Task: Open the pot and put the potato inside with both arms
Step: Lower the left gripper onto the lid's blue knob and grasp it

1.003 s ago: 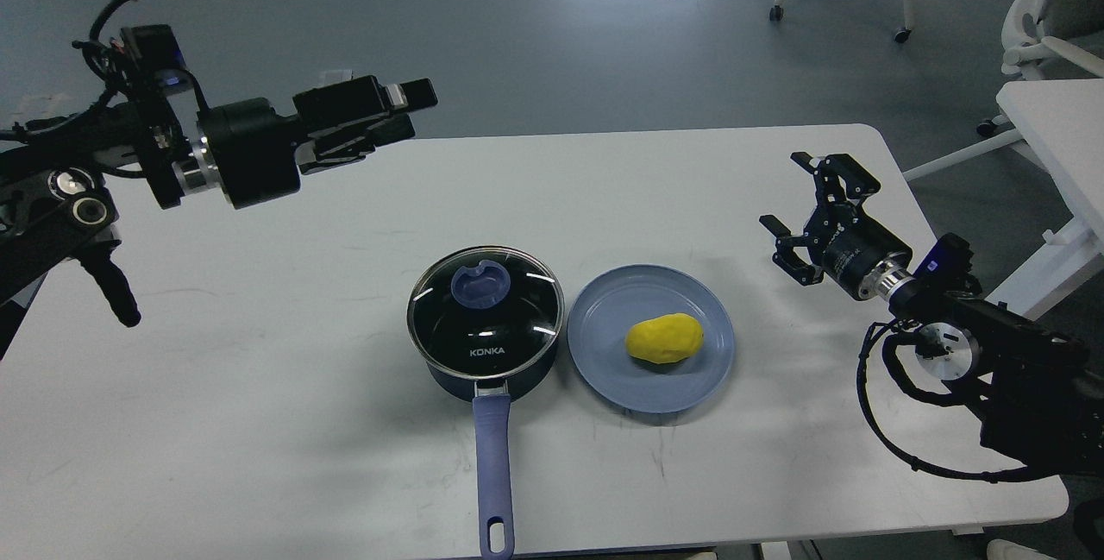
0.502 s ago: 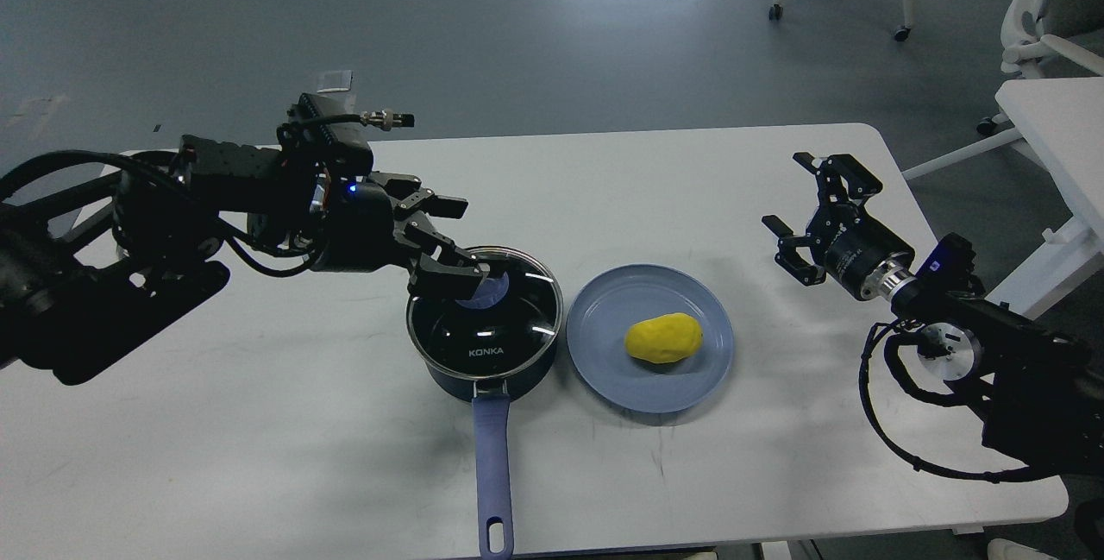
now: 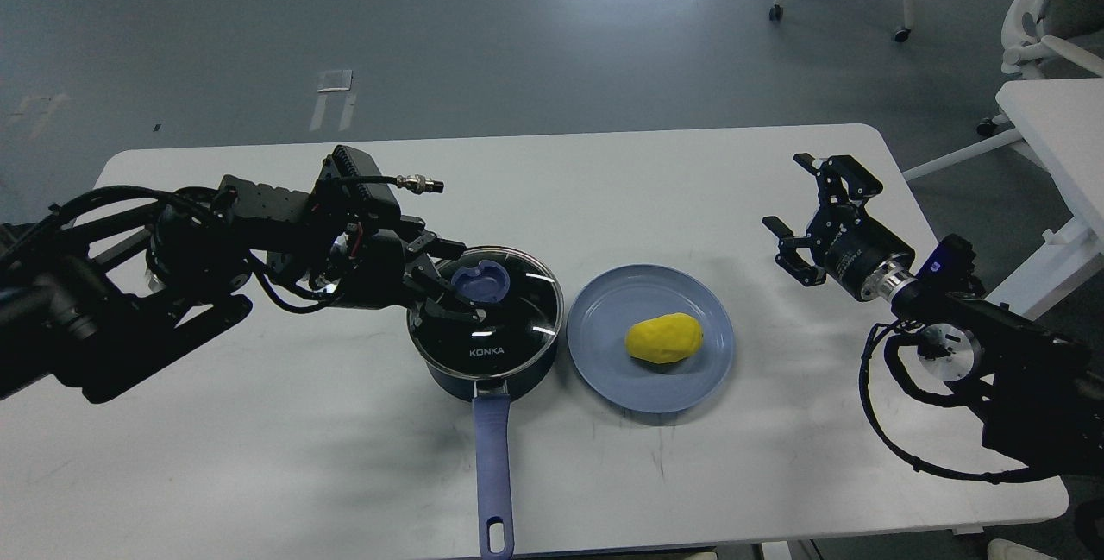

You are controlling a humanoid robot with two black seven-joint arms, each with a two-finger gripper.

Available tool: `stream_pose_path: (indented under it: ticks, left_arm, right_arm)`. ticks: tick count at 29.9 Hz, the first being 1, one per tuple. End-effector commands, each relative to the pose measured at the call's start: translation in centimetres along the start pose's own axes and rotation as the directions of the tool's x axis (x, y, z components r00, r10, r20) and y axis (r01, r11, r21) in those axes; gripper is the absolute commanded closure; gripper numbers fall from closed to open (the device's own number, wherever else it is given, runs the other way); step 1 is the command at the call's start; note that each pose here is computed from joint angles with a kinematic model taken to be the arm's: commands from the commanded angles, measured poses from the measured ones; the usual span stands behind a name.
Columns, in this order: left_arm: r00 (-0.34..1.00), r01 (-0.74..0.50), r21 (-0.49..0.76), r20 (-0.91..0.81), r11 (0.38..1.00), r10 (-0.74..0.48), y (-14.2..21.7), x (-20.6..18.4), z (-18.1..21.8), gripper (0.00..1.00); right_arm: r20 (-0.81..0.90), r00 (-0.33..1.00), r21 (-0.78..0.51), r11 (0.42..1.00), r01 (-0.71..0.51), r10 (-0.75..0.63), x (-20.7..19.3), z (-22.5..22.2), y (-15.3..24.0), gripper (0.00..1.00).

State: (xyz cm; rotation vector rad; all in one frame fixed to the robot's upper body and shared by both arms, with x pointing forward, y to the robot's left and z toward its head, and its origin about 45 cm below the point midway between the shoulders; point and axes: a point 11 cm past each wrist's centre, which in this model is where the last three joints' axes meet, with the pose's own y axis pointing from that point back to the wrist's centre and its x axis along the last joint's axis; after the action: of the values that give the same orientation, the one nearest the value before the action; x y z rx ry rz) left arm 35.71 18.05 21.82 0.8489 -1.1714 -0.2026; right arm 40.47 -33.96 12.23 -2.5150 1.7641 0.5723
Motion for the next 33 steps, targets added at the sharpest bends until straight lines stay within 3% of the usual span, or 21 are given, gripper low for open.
stream_pose_path:
  ticks: [1, 14, 22, 30, 33]
  left_arm:
    - [1.000, -0.004, -0.003, 0.004, 1.000, 0.004, -0.10, -0.01, 0.09, 0.03]
    - [1.000, -0.019, -0.007, 0.013, 1.000, 0.019, -0.29, 0.09, 0.22, 0.12]
    - [1.000, -0.018, -0.010, 0.013, 1.000, 0.019, -0.37, 0.03, 0.29, 0.13]
    - [1.000, -0.016, -0.009, 0.014, 1.000, 0.016, -0.33, 0.00, 0.29, 0.33]
    - [1.000, -0.018, -0.007, 0.016, 1.000, 0.018, -0.27, 0.05, 0.23, 0.45]
  right_arm:
    - [0.000, 1.000, -0.001, 1.000, 0.000, 0.000, -0.01, 0.03, 0.01, 0.03]
    - [-0.002, 1.000, -0.004, 1.000, 0.001, -0.001, 0.00, 0.11, 0.05, 0.03]
    - [-0.002, 1.000, -0.004, 1.000, 0.001, -0.001, 0.00, 0.11, 0.05, 0.03]
    - [-0.004, 1.000, -0.005, 1.000, 0.000, 0.000, 0.04, 0.13, 0.07, 0.03]
    - [-0.004, 1.000, -0.005, 1.000, 0.000, 0.000, 0.04, 0.13, 0.07, 0.03]
